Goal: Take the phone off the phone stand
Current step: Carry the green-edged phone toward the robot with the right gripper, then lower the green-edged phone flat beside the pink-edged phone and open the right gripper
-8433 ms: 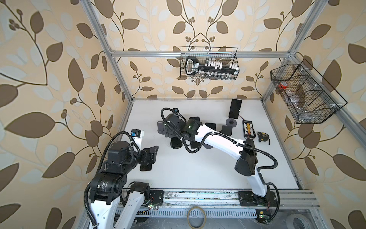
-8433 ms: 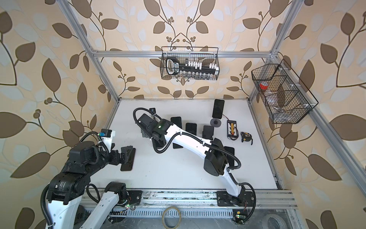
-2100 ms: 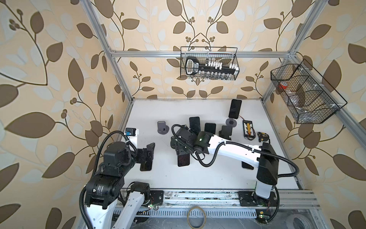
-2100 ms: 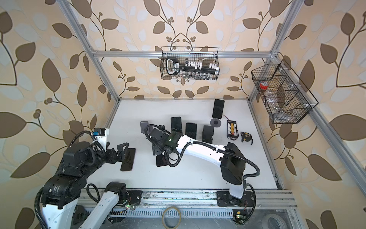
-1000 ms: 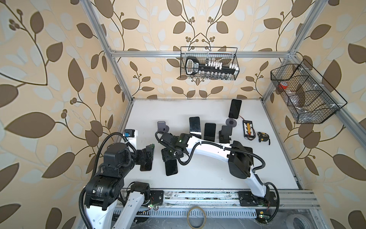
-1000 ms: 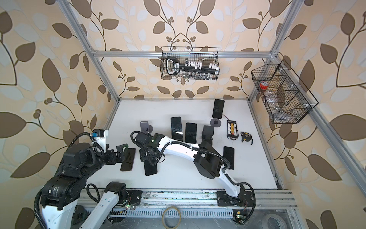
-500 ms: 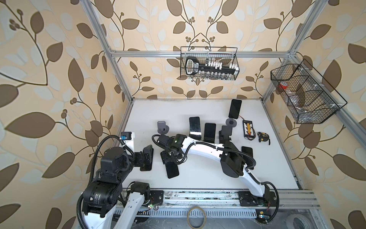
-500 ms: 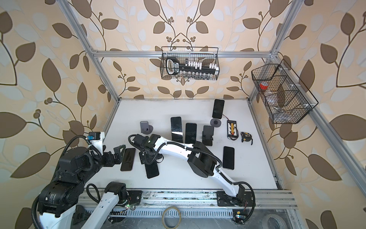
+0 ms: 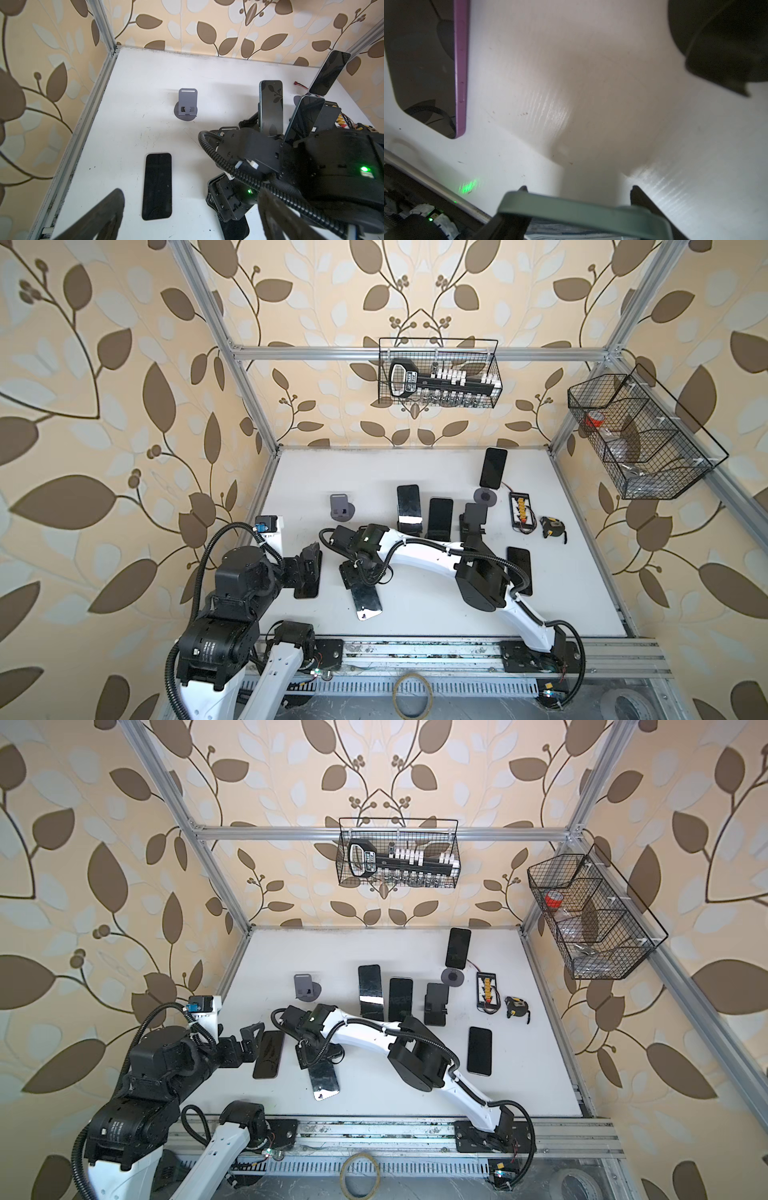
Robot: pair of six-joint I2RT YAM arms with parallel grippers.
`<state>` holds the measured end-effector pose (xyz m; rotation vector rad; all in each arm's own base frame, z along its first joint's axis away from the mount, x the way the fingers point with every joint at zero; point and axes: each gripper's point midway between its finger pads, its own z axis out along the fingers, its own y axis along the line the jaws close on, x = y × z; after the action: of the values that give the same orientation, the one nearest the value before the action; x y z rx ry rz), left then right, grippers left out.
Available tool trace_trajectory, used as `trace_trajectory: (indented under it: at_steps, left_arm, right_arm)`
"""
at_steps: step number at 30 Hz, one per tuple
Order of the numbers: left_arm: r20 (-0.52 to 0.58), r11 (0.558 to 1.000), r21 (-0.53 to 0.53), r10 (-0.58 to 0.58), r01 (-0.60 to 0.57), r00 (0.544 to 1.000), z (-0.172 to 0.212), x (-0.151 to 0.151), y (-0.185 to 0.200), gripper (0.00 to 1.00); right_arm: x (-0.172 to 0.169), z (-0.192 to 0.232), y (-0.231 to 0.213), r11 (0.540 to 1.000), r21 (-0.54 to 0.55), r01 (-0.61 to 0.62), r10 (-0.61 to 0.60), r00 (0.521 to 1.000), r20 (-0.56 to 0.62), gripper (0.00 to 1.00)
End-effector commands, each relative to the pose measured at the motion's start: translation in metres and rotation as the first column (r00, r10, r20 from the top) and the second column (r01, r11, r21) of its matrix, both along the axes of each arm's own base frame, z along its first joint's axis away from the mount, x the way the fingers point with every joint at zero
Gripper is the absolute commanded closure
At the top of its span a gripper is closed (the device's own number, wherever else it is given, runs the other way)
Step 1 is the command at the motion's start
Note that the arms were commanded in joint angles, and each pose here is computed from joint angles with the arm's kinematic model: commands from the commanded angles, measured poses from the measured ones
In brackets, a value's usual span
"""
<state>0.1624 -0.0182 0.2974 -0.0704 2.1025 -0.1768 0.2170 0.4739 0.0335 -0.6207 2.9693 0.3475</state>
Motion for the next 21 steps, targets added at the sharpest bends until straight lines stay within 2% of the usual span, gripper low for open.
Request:
trace_trajectory:
  at_steps: [1,21]
  left_arm:
    - [0.017,1.000,-0.006,0.015,-0.015,1.000,0.003,0.003,0.001,0.01]
    - [0.056,1.000,0.013,0.022,-0.023,0.998,0.007,0.002,0.005,0.01]
  right_arm:
    - [0.002,-0.025,-0.014,0.997,-0.073,-0.006,0.005,1.000,-0.018,0.37]
    - [-0.005,-0.062,-0.047,0.979,-0.205,-0.020,0.005,0.997,-0.071,0.35]
